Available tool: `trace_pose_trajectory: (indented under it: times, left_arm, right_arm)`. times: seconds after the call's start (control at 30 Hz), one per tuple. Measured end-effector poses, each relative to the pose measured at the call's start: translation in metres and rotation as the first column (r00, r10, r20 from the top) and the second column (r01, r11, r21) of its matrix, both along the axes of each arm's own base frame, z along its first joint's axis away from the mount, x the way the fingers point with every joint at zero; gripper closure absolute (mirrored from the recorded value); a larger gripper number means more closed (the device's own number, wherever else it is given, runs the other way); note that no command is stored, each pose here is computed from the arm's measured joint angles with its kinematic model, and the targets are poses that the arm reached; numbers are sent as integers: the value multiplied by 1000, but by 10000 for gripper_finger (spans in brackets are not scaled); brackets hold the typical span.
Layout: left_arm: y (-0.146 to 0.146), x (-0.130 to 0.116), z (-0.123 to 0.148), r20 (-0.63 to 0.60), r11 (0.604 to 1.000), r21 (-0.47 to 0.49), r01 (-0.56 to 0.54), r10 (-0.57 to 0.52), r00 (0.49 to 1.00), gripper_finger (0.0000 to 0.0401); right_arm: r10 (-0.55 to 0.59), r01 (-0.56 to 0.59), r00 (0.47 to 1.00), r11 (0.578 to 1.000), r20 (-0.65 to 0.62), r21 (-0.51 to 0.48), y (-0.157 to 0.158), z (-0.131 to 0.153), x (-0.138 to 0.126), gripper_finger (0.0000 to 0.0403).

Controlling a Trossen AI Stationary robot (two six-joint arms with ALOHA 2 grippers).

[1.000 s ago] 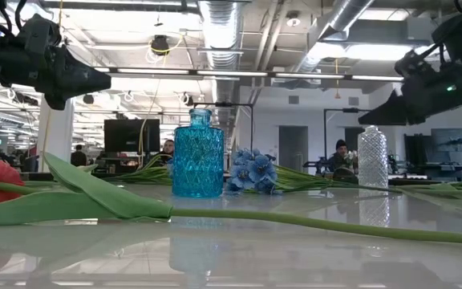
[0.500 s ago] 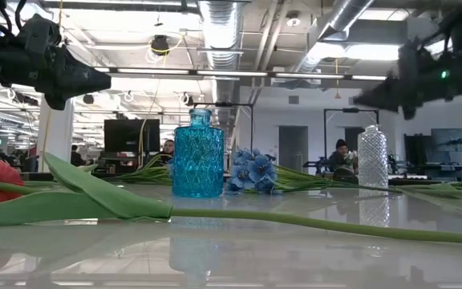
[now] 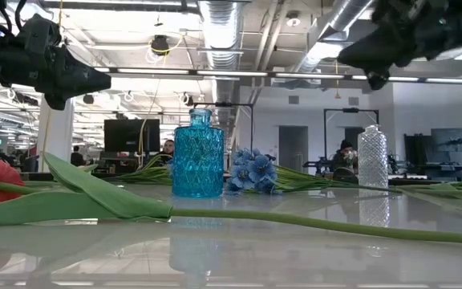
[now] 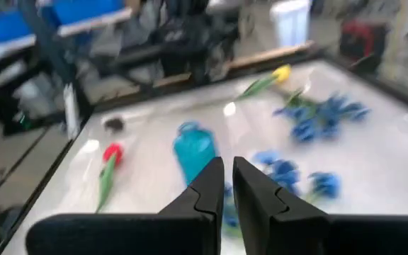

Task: Sort flowers into vase by color
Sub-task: Put the bottom blue flowers into the blue vase

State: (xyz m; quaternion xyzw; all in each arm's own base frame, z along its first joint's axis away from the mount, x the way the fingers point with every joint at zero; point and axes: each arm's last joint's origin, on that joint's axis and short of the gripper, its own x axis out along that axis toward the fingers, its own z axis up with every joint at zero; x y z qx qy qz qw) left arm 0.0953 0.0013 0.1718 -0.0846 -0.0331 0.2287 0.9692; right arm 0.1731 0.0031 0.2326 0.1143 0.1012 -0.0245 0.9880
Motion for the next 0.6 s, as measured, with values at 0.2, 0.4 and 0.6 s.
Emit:
trace_pose_trajectory:
  times: [0.2,0.4,0.6]
  left_arm:
    - [0,0,0,0,1000,0,0,0,1000,326]
    - [0,0,0,0,1000,0,0,0,1000,326]
    - [0,0,0,0,1000,0,0,0,1000,326]
  right_arm:
    - [98,-101,973,995,-209,-6,23,29,46,342]
    - [48,-84,878,995,-475,-55,29,38,86,341]
    - [-33,-113,692,982,-721,-153,23,16,120,325]
